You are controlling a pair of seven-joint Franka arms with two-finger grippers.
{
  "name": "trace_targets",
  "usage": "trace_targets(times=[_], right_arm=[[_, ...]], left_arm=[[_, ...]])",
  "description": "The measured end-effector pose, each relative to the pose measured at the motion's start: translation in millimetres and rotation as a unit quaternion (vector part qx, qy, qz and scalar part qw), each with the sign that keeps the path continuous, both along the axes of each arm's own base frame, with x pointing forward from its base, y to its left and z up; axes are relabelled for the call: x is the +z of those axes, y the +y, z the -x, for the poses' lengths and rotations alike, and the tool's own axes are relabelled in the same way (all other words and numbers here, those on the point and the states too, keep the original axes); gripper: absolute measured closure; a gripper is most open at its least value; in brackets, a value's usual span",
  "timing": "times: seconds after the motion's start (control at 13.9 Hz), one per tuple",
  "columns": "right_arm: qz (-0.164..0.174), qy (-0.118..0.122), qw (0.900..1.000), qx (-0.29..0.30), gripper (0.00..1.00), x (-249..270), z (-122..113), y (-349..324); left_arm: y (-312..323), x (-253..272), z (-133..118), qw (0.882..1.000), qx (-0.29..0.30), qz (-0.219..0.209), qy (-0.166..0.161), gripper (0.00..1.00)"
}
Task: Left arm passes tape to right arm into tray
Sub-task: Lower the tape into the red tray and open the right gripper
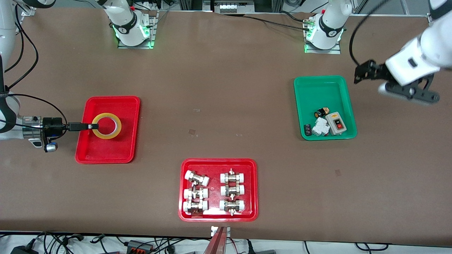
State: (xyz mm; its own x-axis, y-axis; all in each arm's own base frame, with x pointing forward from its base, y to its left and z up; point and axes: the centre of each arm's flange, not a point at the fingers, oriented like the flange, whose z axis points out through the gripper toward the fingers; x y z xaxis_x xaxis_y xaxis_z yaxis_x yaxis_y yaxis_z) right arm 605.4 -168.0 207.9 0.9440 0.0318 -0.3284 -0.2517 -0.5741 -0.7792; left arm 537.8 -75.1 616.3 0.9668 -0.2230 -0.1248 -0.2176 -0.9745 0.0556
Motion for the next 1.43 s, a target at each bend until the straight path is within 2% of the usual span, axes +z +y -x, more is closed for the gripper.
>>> trace_targets(times=[0.22, 0.43, 0.5, 0.79, 0.93, 1.0, 1.22, 1.29, 1.43], right_arm=[[-0.011, -0.01, 1.0, 0.013, 0.46, -19, 4, 0], [-0.013, -0.022, 0.999, 0.02, 0.46, -28, 4, 0], [-0.015, -0.028, 0.999, 0.024, 0.46, -32, 5, 0], [-0.014, -0.04, 0.999, 0.027, 0.46, -48, 6, -1], [-0.012, -0.041, 0.999, 0.026, 0.43, -53, 6, -2], [-0.013, -0.042, 0.999, 0.027, 0.37, -54, 6, -2], [-0.007, -0.044, 0.998, 0.04, 0.06, -56, 7, 0], [0.007, -0.046, 0.998, 0.051, 0.0, -58, 7, -1], [0.051, -0.058, 0.994, 0.077, 0.0, -60, 1, 4]], left_arm=[[15, 7, 9, 1.0, 0.015, -0.003, -0.007, 0.0], [24, 17, -3, 0.998, 0.028, 0.002, -0.063, 0.0], [24, 21, -3, 0.997, 0.028, 0.003, -0.072, 0.0], [17, 37, 2, 0.997, 0.037, 0.002, -0.073, 0.0], [18, 39, 0, 0.996, 0.046, 0.003, -0.071, 0.0], [20, 37, -2, 0.996, 0.051, 0.002, -0.067, 0.0], [30, 24, -11, 0.997, 0.062, 0.0, -0.05, 0.0], [31, 21, -11, 0.997, 0.063, -0.004, -0.041, 0.0], [31, 23, -12, 0.997, 0.068, -0.021, -0.039, 0.0]])
